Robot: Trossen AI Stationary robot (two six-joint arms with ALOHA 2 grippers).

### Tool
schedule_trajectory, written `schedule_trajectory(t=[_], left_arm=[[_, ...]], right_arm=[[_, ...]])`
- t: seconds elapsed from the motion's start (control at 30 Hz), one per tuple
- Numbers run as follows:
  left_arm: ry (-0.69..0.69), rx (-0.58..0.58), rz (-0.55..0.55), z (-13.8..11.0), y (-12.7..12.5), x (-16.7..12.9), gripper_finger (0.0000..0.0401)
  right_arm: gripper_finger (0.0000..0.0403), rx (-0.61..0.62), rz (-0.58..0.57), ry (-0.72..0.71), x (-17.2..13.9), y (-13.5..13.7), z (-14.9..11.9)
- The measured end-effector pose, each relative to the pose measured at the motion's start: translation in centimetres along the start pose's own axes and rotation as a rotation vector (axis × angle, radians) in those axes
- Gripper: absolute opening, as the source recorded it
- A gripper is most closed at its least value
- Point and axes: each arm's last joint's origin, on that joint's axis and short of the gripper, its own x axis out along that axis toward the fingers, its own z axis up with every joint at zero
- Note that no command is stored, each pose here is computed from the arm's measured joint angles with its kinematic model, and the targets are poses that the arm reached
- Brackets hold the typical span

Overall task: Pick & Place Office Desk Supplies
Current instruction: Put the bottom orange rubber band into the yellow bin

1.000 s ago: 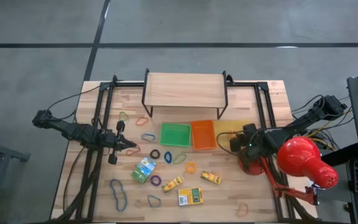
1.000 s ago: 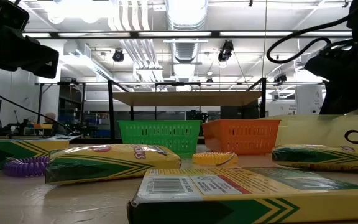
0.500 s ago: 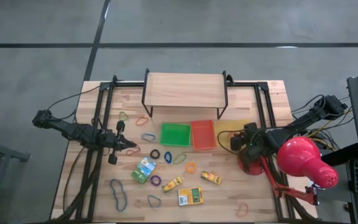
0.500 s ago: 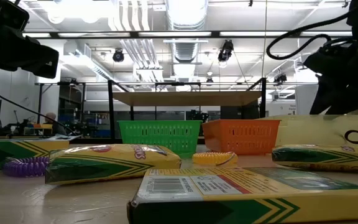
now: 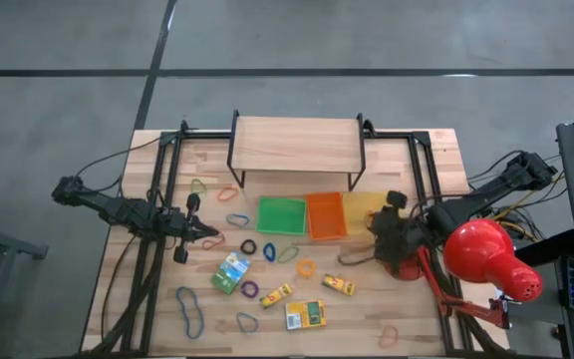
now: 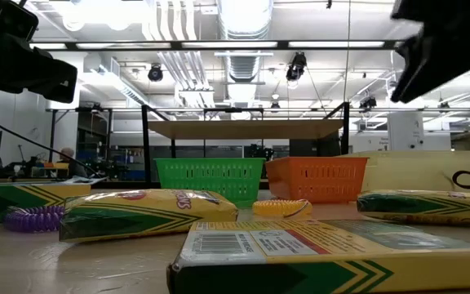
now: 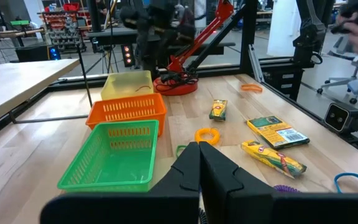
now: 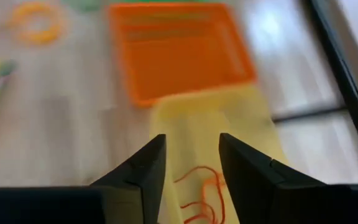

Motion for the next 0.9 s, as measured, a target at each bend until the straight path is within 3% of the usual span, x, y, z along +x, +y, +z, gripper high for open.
schedule_trajectory(t=[0.2, 0.33, 0.43, 0.57, 0.7, 0.9], left_arm=[[0.000, 0.000, 0.000, 0.0, 0.0, 0.0, 0.0001], [0.000, 0.000, 0.000, 0.0, 0.0, 0.0, 0.0001], [0.000, 0.000, 0.000, 0.0, 0.0, 0.0, 0.0001], [0.000, 0.000, 0.000, 0.0, 0.0, 0.0, 0.0001], [0.000, 0.000, 0.000, 0.0, 0.0, 0.0, 0.0001], [0.000, 0.000, 0.000, 0.0, 0.0, 0.0, 0.0001]], right_arm=[[0.0116, -0.396, 0.252, -0.009, -1.6, 0.4, 1.5], [0.0100, -0.534, 0.274, -0.043, -2.1, 0.4, 2.0], [0.0089, -0.532, 0.273, -0.046, -2.1, 0.3, 2.1], [0.0079, -0.404, 0.286, -0.059, -1.5, 0.8, 2.0], [0.0069, -0.290, 0.409, -0.077, -0.9, 1.7, 2.3], [0.0053, -0.286, 0.565, -0.034, -0.3, 2.9, 2.5]])
